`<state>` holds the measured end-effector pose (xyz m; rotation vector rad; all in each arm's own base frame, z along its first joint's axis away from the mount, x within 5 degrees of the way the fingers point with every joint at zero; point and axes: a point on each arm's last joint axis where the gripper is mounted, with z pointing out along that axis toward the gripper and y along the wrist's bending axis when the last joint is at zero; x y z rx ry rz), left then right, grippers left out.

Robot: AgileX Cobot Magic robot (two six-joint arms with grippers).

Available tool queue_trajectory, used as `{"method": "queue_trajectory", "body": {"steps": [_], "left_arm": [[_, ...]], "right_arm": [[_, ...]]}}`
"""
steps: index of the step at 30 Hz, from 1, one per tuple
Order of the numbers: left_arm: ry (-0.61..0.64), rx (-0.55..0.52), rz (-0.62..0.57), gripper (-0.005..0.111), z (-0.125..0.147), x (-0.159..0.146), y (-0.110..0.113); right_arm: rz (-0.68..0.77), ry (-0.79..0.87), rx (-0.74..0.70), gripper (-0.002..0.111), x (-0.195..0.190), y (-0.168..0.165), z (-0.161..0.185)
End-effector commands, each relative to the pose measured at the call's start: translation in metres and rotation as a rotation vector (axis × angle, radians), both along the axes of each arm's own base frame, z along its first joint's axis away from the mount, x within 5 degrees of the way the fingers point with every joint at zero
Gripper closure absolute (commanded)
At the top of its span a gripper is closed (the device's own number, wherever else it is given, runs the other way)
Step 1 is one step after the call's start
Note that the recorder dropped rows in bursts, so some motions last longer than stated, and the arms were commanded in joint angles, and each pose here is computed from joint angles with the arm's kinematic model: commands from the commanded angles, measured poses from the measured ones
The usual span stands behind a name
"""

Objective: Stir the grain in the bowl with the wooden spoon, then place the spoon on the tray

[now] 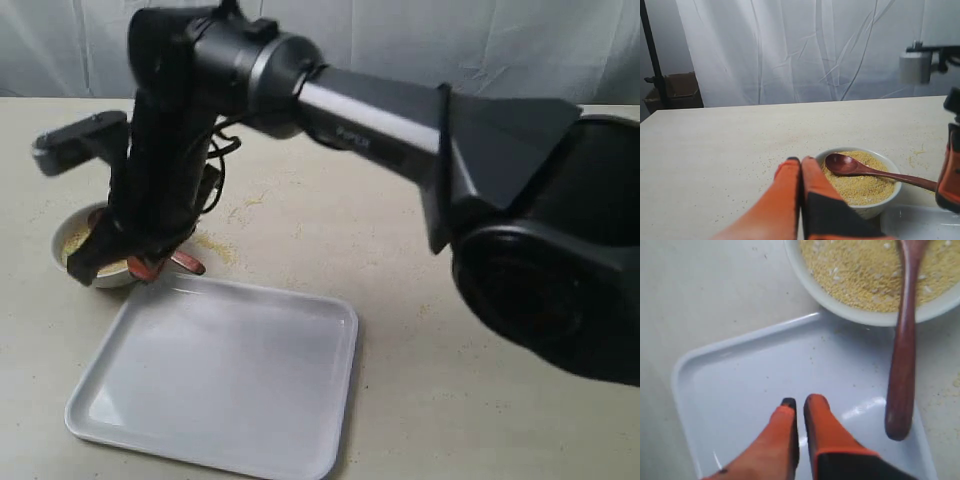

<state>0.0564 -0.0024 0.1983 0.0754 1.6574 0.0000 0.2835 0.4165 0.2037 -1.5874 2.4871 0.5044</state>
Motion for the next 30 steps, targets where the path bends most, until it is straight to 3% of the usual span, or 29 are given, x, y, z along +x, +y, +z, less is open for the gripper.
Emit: {"method": "queue_trajectory", "body": {"steps": [1, 6, 13, 25, 30], "left_arm": [[-0.013, -0.008, -0.001, 0.107, 0.0, 0.0, 0.0], [-0.013, -0.008, -0.001, 0.107, 0.0, 0.0, 0.0], [-0.013, -0.008, -0.001, 0.107, 0.0, 0.0, 0.0], [-0.013, -0.008, -0.001, 0.107, 0.0, 0.0, 0.0], [-0.013, -0.008, -0.001, 0.107, 0.0, 0.0, 0.0]], "right_arm": [[-0.006, -0.094, -0.128, 0.099, -0.008, 0.007, -0.018], [-0.057, -0.141, -0.224, 0.099, 0.001, 0.003, -0.042], [-0.184, -0.374, -0.332, 0.099, 0.031, -0.011, -0.045], [-0.297, -0.518, -0.189, 0.099, 0.057, -0.011, -0.037], [-0.358, -0.419, -0.217, 0.099, 0.047, -0.019, -0.016]]}}
